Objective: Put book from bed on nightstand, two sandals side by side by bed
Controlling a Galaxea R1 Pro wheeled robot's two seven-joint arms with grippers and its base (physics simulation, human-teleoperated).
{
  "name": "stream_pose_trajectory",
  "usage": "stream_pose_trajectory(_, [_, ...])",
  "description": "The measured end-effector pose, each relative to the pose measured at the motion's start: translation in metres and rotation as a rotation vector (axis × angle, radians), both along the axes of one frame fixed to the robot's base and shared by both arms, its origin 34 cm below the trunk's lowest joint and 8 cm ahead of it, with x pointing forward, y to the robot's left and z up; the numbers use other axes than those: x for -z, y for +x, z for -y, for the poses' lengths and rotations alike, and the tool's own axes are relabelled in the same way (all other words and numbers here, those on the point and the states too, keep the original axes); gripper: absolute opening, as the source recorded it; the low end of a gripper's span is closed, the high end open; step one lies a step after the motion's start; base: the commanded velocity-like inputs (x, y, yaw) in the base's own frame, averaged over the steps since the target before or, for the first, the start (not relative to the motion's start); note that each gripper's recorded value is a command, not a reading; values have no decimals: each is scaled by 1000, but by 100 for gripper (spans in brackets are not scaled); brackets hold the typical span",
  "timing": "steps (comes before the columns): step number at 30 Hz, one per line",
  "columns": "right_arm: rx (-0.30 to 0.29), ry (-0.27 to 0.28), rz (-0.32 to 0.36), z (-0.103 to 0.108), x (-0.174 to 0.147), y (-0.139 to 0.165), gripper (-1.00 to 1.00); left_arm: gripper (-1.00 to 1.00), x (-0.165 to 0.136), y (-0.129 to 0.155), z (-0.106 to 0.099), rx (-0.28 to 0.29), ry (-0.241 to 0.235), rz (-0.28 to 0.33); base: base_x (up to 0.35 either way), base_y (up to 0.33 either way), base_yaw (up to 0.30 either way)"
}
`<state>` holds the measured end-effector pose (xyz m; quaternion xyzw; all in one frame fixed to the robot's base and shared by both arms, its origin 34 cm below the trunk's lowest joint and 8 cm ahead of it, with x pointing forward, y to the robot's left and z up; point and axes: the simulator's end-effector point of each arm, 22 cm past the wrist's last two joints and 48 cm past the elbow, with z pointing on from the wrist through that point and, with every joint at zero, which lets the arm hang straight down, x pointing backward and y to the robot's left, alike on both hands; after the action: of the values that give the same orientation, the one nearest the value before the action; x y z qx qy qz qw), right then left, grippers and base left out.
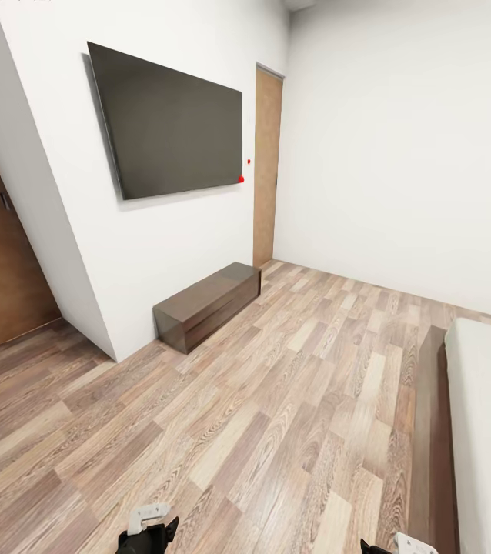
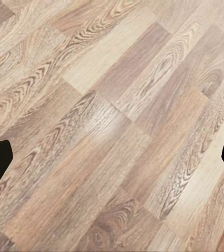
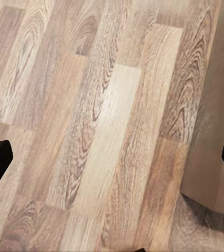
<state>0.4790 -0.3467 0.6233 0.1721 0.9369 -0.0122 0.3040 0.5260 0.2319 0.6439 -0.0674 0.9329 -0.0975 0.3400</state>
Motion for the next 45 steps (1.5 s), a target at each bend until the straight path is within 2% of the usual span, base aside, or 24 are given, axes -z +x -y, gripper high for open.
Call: stream_pose_trajectory(45, [0, 0, -1, 0, -44, -14, 100, 100, -44, -14, 0, 1, 0, -1, 0, 0, 0])
